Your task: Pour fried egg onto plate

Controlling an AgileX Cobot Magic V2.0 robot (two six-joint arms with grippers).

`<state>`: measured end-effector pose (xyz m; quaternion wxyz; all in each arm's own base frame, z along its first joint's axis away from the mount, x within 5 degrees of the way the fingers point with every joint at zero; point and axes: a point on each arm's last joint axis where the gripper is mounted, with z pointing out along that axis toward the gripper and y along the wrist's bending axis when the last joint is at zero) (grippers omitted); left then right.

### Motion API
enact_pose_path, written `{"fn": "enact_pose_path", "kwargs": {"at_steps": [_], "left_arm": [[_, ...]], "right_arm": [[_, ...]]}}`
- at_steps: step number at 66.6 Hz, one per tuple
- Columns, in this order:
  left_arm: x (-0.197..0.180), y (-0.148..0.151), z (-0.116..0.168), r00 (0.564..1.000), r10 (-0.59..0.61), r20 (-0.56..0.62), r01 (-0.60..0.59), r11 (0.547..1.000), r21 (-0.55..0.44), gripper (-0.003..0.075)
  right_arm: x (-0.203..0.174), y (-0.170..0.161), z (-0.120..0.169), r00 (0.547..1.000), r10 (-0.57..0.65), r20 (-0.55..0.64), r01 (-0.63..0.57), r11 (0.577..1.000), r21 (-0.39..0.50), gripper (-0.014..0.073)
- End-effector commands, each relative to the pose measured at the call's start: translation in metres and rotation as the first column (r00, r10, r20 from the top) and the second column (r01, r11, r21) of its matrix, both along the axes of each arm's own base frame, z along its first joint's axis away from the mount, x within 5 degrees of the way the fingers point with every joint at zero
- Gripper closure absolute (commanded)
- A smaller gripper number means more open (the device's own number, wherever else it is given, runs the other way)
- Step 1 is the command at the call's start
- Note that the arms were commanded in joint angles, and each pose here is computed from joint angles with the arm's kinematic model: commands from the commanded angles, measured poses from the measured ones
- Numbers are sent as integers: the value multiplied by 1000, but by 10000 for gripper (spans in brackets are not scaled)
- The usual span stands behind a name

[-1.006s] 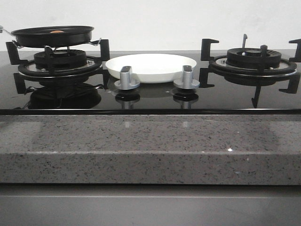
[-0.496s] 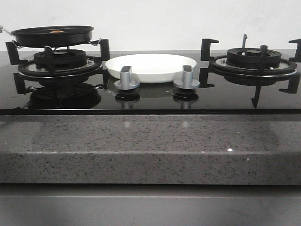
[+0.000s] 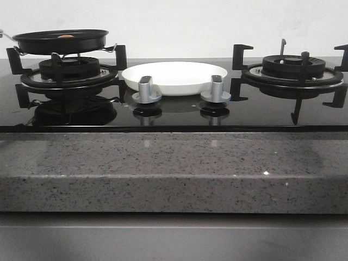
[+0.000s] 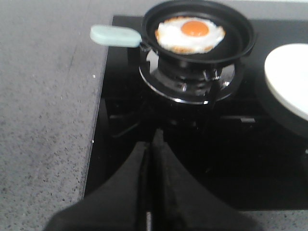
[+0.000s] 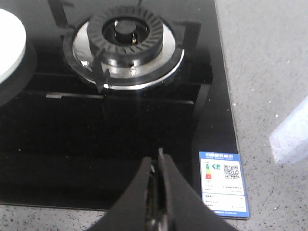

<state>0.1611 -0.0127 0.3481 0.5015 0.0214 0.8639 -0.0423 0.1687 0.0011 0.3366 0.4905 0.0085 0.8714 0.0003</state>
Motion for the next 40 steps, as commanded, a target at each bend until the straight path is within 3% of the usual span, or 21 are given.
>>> {"fn": "enact_pose_path", "kwargs": {"at_steps": [1,8,13,18,23,33,40], "left_arm": [[6,1,15,996,12,86,-10,1000,-14,582],[11,0,12,997,12,71,-11,1000,-13,343],[12,0,13,997,13,82,-12,1000,-14,247],[13,0,13,996,14,83,-12,1000,-15,239],[13,0,12,997,14,79,-12,1000,-15,244],[15,0,11,997,14,73,-13,1000,-15,251],[16,0,10,997,14,71,-13,1000,-15,251]], "right_arm": [[6,-1,13,997,2,82,0,1000,-17,643],[9,-1,10,998,2,69,0,1000,-18,514],[11,-1,9,998,2,62,-1,1000,-18,372],[11,-1,8,998,2,59,-1,1000,-17,228],[11,-1,8,998,1,59,-1,1000,-12,140],[14,5,11,998,2,55,-7,995,96,127],[25,16,13,997,78,-3,-77,993,94,127]]}}
